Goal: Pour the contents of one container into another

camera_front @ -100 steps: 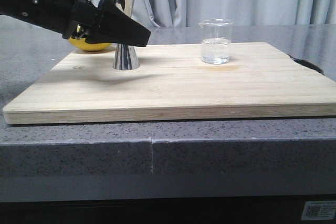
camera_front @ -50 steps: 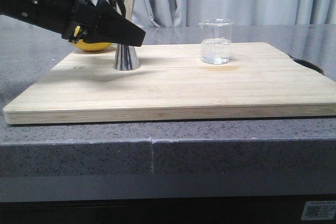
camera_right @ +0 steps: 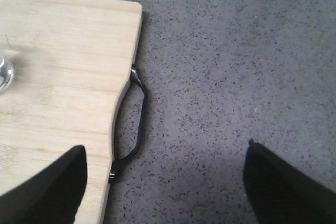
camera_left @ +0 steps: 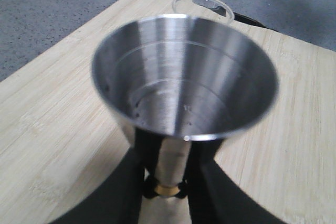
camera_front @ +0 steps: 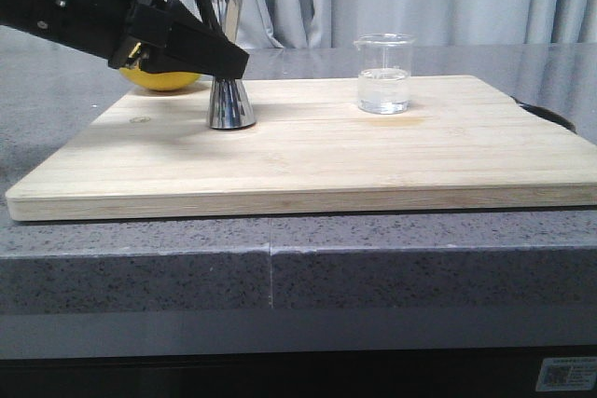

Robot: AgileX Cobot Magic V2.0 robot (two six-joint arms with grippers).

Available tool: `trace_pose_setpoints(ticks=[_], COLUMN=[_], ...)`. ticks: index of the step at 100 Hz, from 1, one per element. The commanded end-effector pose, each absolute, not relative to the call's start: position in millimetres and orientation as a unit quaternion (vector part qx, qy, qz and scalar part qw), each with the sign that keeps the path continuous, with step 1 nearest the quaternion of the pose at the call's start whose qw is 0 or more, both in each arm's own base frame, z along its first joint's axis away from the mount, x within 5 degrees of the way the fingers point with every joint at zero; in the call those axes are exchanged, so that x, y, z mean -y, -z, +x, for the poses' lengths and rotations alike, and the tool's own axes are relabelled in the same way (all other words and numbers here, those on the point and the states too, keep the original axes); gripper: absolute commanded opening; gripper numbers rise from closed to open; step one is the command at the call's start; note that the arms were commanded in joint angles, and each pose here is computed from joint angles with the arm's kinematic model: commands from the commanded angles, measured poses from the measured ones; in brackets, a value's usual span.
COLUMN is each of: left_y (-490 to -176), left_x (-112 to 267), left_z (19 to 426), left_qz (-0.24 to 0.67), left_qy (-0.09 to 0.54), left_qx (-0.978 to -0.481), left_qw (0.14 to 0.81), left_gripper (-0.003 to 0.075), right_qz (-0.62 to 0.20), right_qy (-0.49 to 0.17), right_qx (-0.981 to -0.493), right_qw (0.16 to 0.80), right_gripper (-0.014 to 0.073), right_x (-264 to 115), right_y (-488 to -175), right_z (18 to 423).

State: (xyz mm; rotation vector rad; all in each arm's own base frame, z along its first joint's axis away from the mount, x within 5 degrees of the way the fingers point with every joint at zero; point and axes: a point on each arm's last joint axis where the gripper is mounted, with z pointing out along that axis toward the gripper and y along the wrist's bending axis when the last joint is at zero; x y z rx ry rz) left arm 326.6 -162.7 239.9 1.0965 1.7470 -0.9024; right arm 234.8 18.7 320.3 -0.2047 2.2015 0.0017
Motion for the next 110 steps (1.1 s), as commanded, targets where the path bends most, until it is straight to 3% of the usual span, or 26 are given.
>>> trace_pose_setpoints(ticks=[1, 44, 61, 81, 110], left_y=[-266.8, -267.3, -270.9, -279.1, -285.6], left_x=[166.7, 167.2, 167.9, 166.8, 166.0], left_z=[323.2, 321.8, 319.3, 315.2, 312.1], left_qz=[0.435, 0.445, 0.450, 0.458, 0.461], left_qy=[0.383, 0.385, 0.394, 0.388, 0.386], left_qx=[-0.670, -0.662, -0.653, -0.645, -0.640], left_qw=[0.463, 0.464, 0.465, 0.472, 0.479], left_gripper=[0.0064, 0.0031, 0.0031, 0.0031, 0.0031], right_qz=[-0.084, -0.087, -0.133, -0.165, -0.163], right_qy=[0.002, 0.000, -0.010, -0.032, -0.032], right_qx=[-0.864, -0.860, -0.840, -0.820, -0.812], right_qw=[0.496, 0.504, 0.526, 0.547, 0.559], right_gripper=[0.0553, 0.0553, 0.0553, 0.0553, 0.0553], right_x=[-19.0, -21.0, -39.9, -60.0, -58.9], right_y=[-337.3, -338.7, -340.1, -319.8, -290.1], right_z=[237.5, 238.1, 237.9, 233.2, 227.4])
